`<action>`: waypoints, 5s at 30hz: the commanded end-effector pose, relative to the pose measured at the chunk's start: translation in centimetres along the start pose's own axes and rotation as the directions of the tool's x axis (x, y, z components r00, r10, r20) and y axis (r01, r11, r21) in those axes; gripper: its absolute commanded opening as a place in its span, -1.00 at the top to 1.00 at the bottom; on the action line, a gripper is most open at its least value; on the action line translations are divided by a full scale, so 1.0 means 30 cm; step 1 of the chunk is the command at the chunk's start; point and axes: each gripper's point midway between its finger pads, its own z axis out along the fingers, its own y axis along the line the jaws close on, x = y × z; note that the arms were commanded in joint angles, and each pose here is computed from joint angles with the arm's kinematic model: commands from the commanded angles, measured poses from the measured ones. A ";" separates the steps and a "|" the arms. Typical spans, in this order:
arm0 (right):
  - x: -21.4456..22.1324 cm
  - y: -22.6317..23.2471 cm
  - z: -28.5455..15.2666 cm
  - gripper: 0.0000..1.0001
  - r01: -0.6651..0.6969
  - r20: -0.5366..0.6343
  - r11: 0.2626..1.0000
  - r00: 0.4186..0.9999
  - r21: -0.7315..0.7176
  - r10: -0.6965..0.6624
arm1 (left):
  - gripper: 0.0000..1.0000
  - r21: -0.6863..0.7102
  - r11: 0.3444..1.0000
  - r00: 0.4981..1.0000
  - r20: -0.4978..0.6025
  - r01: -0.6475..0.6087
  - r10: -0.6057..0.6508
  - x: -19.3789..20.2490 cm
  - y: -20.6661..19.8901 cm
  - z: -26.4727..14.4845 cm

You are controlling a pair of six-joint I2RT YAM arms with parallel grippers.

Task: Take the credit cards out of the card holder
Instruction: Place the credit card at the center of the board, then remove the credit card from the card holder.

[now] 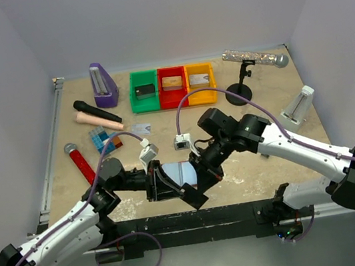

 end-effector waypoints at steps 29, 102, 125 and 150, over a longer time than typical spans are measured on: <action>-0.072 -0.219 -0.268 -0.08 -0.410 0.693 0.843 0.718 0.348 0.064 | 1.00 -0.593 0.586 0.785 0.608 0.552 -0.123 -0.432 0.710 -0.251; -0.005 -0.322 -0.121 -0.10 -0.431 0.595 0.838 0.786 0.335 0.167 | 0.23 -0.663 0.367 0.753 0.624 0.652 -0.212 -0.430 1.123 -0.423; 0.198 -0.701 -0.063 -0.42 -0.744 0.631 0.407 0.666 0.530 0.398 | -1.00 -0.656 0.413 0.766 0.608 0.632 -0.206 0.011 0.606 -0.338; 0.149 -0.787 0.050 1.00 -0.756 0.594 0.461 0.652 0.465 0.471 | -0.72 -0.640 0.554 0.842 0.462 0.533 -0.278 0.074 0.569 -0.214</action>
